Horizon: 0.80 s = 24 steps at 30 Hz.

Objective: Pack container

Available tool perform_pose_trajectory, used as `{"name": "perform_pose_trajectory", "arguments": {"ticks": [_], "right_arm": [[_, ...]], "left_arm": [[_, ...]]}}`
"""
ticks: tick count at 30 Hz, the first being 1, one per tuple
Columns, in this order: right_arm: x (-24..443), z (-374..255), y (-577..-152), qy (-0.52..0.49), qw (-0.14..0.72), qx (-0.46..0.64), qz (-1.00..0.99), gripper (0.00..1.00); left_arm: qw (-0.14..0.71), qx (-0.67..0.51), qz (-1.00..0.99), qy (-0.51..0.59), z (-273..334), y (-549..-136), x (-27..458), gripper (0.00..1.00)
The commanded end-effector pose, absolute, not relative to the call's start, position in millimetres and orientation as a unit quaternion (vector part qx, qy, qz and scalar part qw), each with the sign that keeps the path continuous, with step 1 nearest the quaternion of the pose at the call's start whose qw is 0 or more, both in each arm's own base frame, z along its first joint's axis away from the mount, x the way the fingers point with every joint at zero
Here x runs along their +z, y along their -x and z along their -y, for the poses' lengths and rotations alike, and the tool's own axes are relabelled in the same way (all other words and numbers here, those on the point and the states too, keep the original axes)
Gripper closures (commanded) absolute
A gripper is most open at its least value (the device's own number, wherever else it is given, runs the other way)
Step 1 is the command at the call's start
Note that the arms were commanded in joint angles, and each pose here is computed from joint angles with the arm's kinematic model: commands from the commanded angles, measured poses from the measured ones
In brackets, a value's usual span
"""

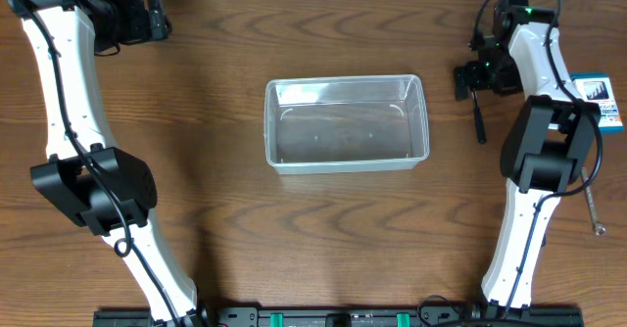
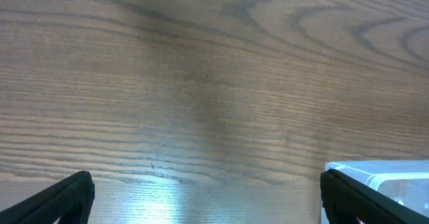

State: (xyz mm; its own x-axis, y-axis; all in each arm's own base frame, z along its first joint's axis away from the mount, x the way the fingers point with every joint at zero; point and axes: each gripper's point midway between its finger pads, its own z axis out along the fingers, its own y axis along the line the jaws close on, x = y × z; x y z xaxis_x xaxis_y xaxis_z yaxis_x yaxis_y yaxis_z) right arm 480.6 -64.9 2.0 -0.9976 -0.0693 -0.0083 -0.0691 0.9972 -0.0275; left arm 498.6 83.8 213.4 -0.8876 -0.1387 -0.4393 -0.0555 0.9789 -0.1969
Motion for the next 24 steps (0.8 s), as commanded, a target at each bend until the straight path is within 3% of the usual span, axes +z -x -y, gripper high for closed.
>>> {"name": "perform_pose_trajectory", "arguments": {"ticks": [1, 15, 19, 24], "right_arm": [[-9.6, 63.3, -475.9, 0.045, -0.008, -0.004, -0.999, 0.01], [-9.4, 68.3, -477.4, 0.046, -0.007, -0.021, -0.999, 0.01], [-9.4, 68.7, -480.2, 0.046, -0.001, -0.022, -0.999, 0.04], [-9.5, 66.9, -483.5, 0.045, 0.006, -0.017, -0.999, 0.15]], "left_arm": [[0.241, -0.092, -0.965, 0.051, -84.6, -499.1, 221.3, 0.02], [0.241, -0.092, -0.965, 0.051, -84.6, -499.2, 221.1, 0.02], [0.241, -0.092, -0.965, 0.051, -84.6, -499.2, 221.3, 0.02], [0.241, -0.092, -0.965, 0.051, -84.6, -499.2, 221.3, 0.02]]}}
